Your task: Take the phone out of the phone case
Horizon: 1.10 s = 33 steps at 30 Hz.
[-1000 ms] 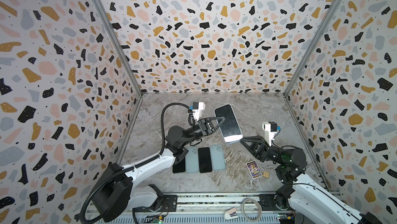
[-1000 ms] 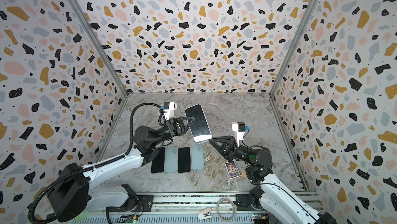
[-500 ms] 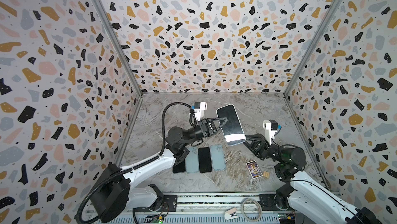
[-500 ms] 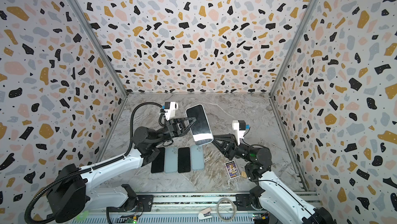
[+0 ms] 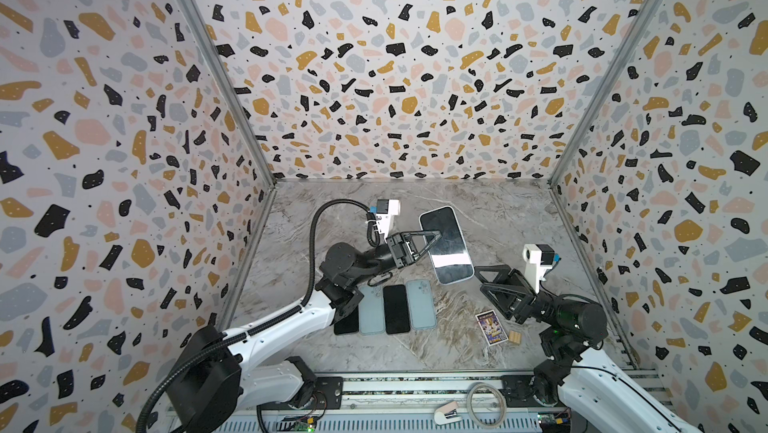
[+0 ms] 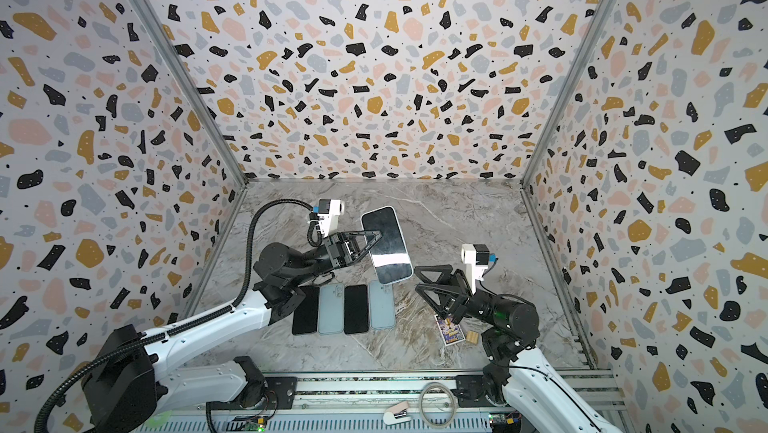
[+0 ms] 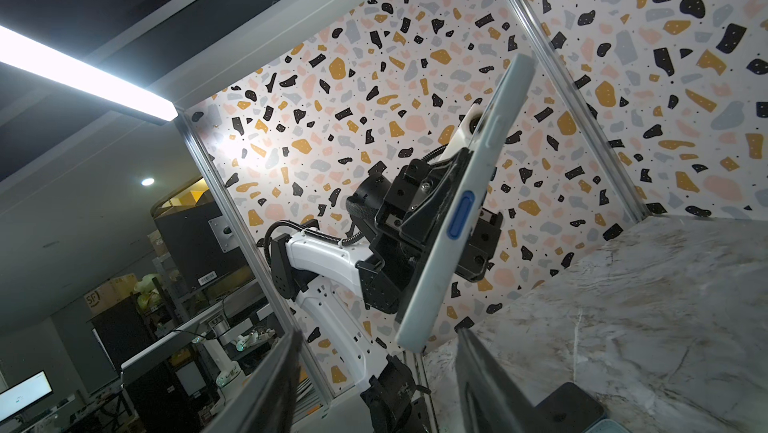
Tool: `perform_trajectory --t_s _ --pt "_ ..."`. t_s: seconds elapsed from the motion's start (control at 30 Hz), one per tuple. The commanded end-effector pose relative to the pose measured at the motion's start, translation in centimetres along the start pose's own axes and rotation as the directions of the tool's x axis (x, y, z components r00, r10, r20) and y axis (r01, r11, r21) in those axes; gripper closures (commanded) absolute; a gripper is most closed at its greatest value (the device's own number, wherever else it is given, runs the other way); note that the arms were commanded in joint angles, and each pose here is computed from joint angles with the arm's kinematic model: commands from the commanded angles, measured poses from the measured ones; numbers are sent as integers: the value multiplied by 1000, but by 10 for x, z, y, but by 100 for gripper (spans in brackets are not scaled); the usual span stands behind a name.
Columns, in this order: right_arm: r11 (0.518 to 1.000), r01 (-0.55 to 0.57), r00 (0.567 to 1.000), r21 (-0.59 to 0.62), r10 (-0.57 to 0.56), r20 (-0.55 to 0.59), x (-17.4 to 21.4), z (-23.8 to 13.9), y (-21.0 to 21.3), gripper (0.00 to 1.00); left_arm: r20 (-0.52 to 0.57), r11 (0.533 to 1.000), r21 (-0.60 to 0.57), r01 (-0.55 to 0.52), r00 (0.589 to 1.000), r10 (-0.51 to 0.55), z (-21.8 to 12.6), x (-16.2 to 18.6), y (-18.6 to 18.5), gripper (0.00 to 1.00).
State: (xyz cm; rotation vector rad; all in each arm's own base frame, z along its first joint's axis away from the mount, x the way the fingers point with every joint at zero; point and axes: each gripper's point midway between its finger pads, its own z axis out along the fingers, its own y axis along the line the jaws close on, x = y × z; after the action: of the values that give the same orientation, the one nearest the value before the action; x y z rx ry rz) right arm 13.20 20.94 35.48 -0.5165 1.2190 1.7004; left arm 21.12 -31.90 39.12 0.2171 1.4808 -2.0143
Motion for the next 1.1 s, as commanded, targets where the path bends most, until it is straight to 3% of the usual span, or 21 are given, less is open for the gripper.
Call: perform_trajectory --t_s 0.0,0.33,0.57,0.83,1.07 --pt "1000 -10 1000 -14 10 12 -6 4 2 39 45 990 117 -83 996 78 2 -14 -39 100" --pt "999 -22 1000 -37 22 20 -9 7 2 45 43 990 108 -91 995 87 1 -13 -36 100" --pt "999 -21 999 -46 23 27 -10 8 3 60 38 990 104 -91 995 88 2 -11 -33 100" --pt "998 -34 999 -60 35 16 -9 10 2 66 33 991 103 -90 996 87 2 -9 -29 100" --pt "998 -30 999 -59 32 22 -7 8 2 78 39 992 106 -68 997 64 2 -9 -27 100"
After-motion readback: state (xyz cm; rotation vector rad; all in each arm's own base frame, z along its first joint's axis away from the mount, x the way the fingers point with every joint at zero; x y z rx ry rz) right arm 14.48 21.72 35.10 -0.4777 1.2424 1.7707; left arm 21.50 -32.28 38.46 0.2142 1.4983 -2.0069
